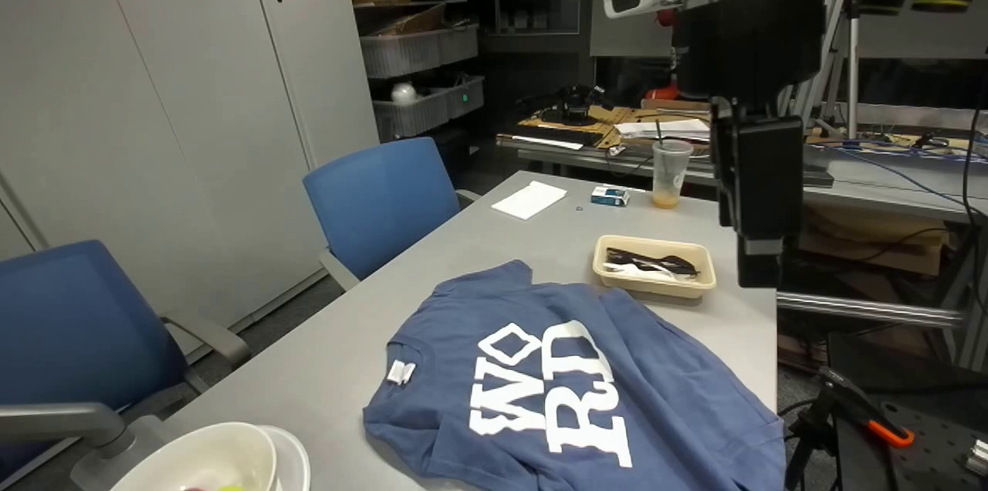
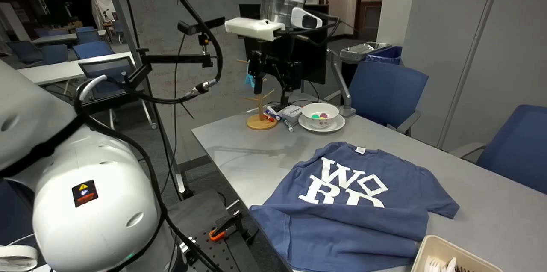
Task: Fold the t-shirt on the table
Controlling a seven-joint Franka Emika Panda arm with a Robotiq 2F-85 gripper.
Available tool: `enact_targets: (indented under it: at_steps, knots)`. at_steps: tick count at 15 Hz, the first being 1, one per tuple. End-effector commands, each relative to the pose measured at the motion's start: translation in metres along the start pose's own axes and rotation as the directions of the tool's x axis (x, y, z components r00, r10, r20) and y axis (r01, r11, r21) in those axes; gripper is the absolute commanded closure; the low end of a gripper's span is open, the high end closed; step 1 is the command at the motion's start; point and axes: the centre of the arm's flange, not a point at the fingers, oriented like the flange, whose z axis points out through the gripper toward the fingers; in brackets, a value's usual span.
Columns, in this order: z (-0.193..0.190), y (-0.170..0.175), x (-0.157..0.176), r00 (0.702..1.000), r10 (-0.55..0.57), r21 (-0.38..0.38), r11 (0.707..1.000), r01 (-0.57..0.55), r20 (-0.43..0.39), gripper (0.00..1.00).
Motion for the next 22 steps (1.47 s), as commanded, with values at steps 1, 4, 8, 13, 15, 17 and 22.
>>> enact_targets:
  at_steps: [1, 4, 8, 13, 15, 17, 22]
  knots:
    - [0.0, 0.0, 0.0, 1.0, 0.0, 0.0, 1.0, 0.0, 0.0, 0.0]
    - [0.0, 0.0, 0.0, 1.0, 0.0, 0.0, 1.0, 0.0, 0.0, 0.0]
    - [0.0, 0.0, 0.0, 1.0, 0.0, 0.0, 1.0, 0.0, 0.0, 0.0]
    - [0.0003, -0.0001, 0.0015, 0.999, 0.03, -0.009, 0.999, -0.031, -0.032, 0.0]
    - [0.0, 0.0, 0.0027, 0.998, 0.041, -0.01, 0.999, -0.041, -0.05, 0.0]
    - [-0.0007, 0.0, 0.004, 0.996, 0.055, -0.009, 0.998, -0.055, -0.065, 0.0]
    - [-0.0004, 0.0011, 0.0046, 0.997, 0.07, -0.003, 0.998, -0.07, -0.043, 0.0]
